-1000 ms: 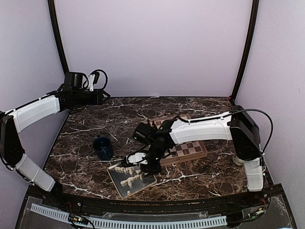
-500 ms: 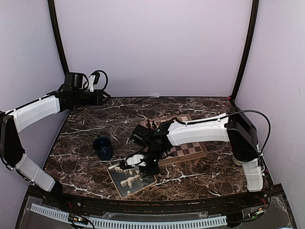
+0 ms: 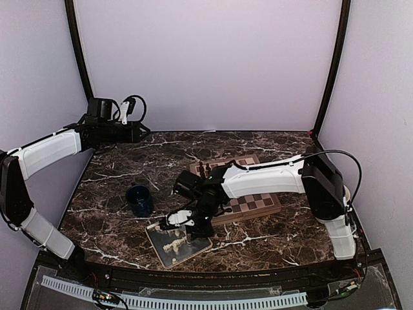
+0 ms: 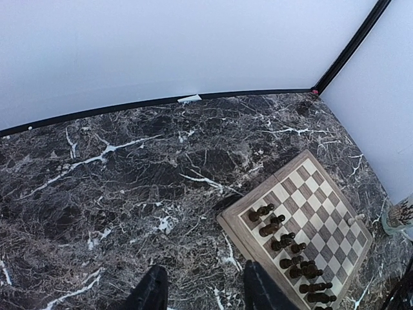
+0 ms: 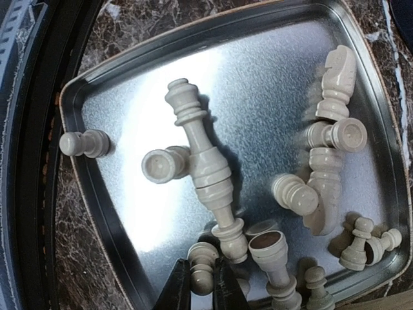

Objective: Set up the chess pieces on the board
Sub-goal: Pick up the pawn from the storage box, then place the pawn on a2.

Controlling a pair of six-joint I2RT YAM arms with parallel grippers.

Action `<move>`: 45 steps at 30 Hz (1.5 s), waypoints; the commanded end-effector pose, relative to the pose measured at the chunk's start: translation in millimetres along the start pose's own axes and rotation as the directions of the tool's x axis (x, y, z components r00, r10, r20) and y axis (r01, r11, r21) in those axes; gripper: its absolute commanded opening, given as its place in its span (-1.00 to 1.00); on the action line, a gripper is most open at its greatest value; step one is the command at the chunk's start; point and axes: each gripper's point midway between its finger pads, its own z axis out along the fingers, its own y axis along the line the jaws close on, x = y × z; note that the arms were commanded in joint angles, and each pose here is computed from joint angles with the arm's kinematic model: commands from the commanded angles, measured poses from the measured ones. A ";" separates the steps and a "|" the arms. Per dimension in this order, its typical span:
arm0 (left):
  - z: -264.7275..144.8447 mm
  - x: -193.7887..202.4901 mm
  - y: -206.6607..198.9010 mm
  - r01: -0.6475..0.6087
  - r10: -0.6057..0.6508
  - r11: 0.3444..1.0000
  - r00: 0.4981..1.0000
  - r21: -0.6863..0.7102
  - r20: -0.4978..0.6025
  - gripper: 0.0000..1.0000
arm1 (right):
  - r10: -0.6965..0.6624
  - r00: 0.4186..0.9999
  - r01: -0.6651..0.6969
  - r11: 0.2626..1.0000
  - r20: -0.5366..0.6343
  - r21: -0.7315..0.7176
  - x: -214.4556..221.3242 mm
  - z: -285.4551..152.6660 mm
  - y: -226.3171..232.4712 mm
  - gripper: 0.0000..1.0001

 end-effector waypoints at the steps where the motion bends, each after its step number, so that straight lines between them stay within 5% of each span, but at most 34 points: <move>1: 0.1 0.9 -4.3 -0.002 0.002 1.000 1.000 0.022 0.005 -0.14 | -0.028 0.998 0.032 0.997 0.064 -0.068 -19.4 -19.4 21.2 -0.85; 13: 0.5 3.3 -4.6 -0.006 0.006 1.000 1.000 0.025 -0.003 -0.15 | 0.061 0.997 -0.064 0.996 0.056 0.059 19.6 -69.8 -5.0 -0.87; 25: 4.0 7.4 -3.3 -0.006 0.007 1.000 1.000 0.026 -0.018 -0.14 | 0.389 0.914 -0.404 0.857 0.112 0.321 156.7 -150.5 -75.4 -0.87; 34: 7.4 9.4 -2.3 -0.003 0.004 1.000 1.000 0.027 -0.026 -0.15 | 0.507 0.859 -0.495 0.786 0.073 0.370 219.5 -141.4 -71.6 -0.86; 45: 6.1 8.6 -2.8 -0.004 0.004 1.000 1.000 0.030 -0.023 -0.15 | 0.528 0.848 -0.506 0.779 0.049 0.370 231.4 -130.7 -71.3 -0.79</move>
